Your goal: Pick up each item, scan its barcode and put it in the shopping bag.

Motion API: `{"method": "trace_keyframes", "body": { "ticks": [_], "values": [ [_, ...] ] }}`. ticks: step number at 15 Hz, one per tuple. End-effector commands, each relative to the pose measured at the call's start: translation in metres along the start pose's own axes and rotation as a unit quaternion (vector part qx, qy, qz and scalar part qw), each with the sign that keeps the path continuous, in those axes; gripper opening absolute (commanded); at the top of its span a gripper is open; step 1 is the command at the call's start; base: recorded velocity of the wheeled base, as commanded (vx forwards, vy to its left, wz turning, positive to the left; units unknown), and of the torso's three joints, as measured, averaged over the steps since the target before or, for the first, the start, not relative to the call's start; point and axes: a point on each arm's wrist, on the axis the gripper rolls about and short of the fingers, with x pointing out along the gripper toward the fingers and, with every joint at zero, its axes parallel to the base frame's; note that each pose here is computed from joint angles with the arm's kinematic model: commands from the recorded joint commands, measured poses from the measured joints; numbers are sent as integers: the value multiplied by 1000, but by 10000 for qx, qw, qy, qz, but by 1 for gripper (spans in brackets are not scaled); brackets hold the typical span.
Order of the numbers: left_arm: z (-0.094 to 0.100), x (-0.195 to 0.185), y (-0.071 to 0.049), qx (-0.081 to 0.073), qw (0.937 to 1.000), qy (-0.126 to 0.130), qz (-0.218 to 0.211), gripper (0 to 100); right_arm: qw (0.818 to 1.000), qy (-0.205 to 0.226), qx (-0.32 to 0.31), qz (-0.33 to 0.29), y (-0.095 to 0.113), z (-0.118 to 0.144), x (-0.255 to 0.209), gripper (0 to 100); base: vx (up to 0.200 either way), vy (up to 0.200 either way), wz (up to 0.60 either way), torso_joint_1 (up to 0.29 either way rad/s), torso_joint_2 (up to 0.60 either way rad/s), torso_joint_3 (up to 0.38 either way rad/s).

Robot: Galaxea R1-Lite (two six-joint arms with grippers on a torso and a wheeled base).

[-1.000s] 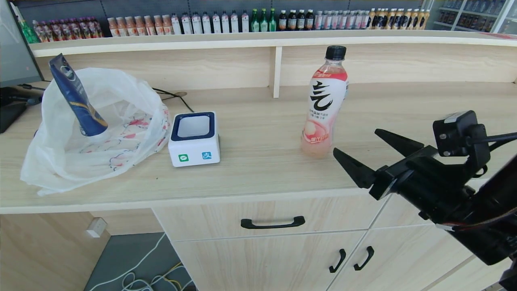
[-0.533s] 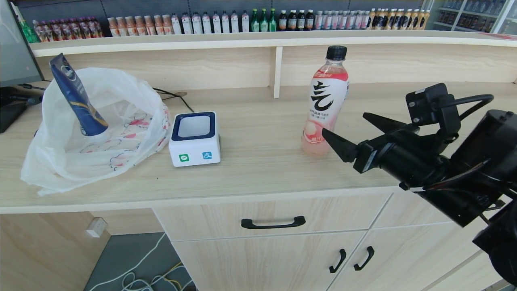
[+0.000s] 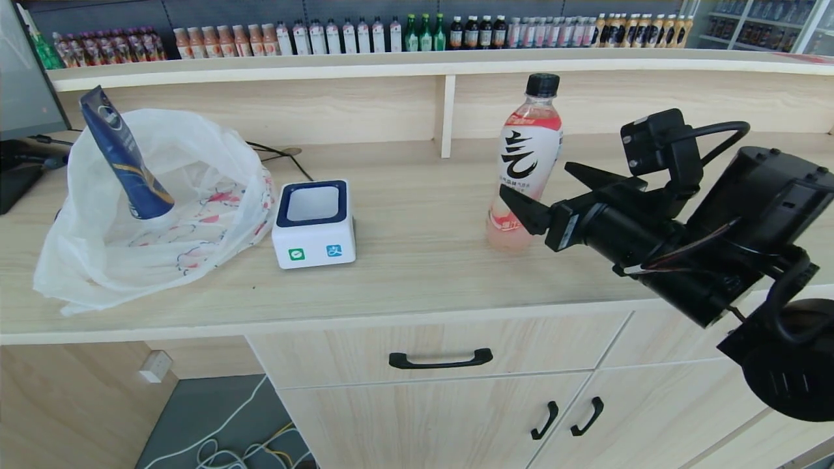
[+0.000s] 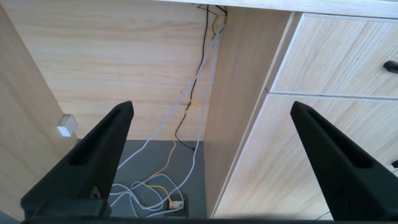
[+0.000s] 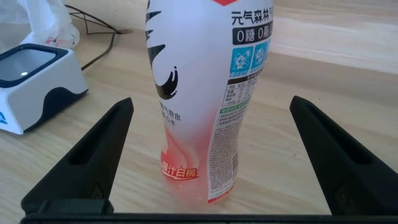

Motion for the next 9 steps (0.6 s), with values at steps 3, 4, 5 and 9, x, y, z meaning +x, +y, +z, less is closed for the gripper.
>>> {"method": "trace_keyframes", "body": {
  "ticks": [3,4,5,9],
  "values": [
    [0,0,0,-2,10000,-1,5,100,9999,131,-1,50,5,-12,16,100,0,0,0,0,0,0],
    [0,0,0,-2,10000,-1,5,100,9999,146,-2,52,5,-14,21,100,0,0,0,0,0,0],
    [0,0,0,-2,10000,-1,5,100,9999,138,-1,58,6,-16,24,100,0,0,0,0,0,0],
    [0,0,0,-2,10000,-1,5,100,10000,1,13,40,7,-20,51,100,0,0,0,0,0,0]
  ]
}}
